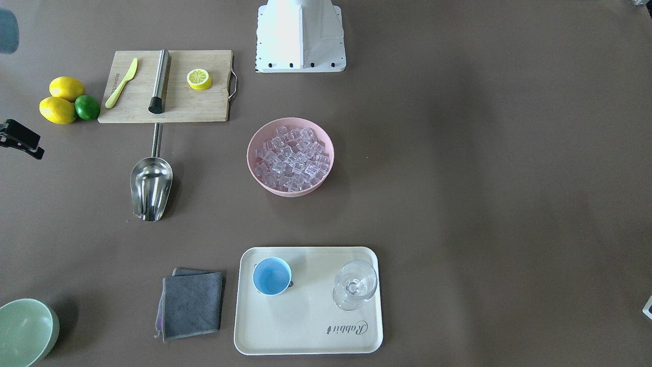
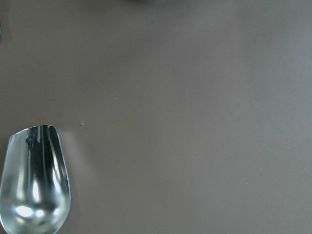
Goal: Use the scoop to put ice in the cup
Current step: 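Grasp the steel scoop handle with the right gripper while the left arm moves in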
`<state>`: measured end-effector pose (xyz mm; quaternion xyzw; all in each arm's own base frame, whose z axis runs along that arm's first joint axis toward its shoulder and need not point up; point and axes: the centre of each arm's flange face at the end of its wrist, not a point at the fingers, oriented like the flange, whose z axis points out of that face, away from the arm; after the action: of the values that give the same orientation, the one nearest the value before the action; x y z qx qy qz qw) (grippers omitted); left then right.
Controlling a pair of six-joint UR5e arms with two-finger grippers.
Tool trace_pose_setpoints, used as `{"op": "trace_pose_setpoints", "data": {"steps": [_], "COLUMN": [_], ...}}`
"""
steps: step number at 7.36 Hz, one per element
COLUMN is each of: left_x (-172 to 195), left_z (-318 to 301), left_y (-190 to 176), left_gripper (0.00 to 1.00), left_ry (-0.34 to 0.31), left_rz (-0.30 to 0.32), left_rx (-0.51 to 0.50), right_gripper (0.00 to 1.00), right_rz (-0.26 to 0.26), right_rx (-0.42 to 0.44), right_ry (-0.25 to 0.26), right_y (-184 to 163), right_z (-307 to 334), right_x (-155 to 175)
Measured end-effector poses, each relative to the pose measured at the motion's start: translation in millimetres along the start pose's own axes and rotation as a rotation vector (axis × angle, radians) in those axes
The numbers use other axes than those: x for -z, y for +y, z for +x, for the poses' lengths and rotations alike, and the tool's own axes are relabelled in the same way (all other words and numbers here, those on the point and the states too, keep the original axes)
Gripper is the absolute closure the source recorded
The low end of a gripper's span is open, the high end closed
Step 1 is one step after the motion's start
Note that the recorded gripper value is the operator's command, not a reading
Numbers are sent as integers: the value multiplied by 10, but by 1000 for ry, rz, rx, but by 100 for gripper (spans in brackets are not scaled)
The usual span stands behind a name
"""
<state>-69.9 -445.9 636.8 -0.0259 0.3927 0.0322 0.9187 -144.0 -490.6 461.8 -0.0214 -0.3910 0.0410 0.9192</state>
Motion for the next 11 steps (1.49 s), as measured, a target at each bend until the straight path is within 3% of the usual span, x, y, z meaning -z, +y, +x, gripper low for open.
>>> {"op": "trace_pose_setpoints", "data": {"steps": [2, 4, 7, 10, 11], "left_x": [4, 31, -160, -246, -271], "left_z": [25, 141, 897, 1715, 2040], "left_y": [-48, -121, -294, -397, -404], "left_gripper": [2, 2, 2, 2, 2], "left_ry": [1, 18, 84, 121, 138], "left_rz": [6, 47, 67, 117, 128], "left_rx": [-14, -73, -289, -539, -624], "right_gripper": [0, 1, 1, 3, 10], "right_rz": [-14, 7, 20, 28, 27], "right_rx": [-15, 76, 146, 141, 141], "right_ry": [33, 33, 61, 41, 40], "right_y": [379, 774, 1249, 1298, 1290], "right_z": [-806, -1337, -1729, -1765, -1776], "right_x": [-366, -757, -1297, -1587, -1617]}}
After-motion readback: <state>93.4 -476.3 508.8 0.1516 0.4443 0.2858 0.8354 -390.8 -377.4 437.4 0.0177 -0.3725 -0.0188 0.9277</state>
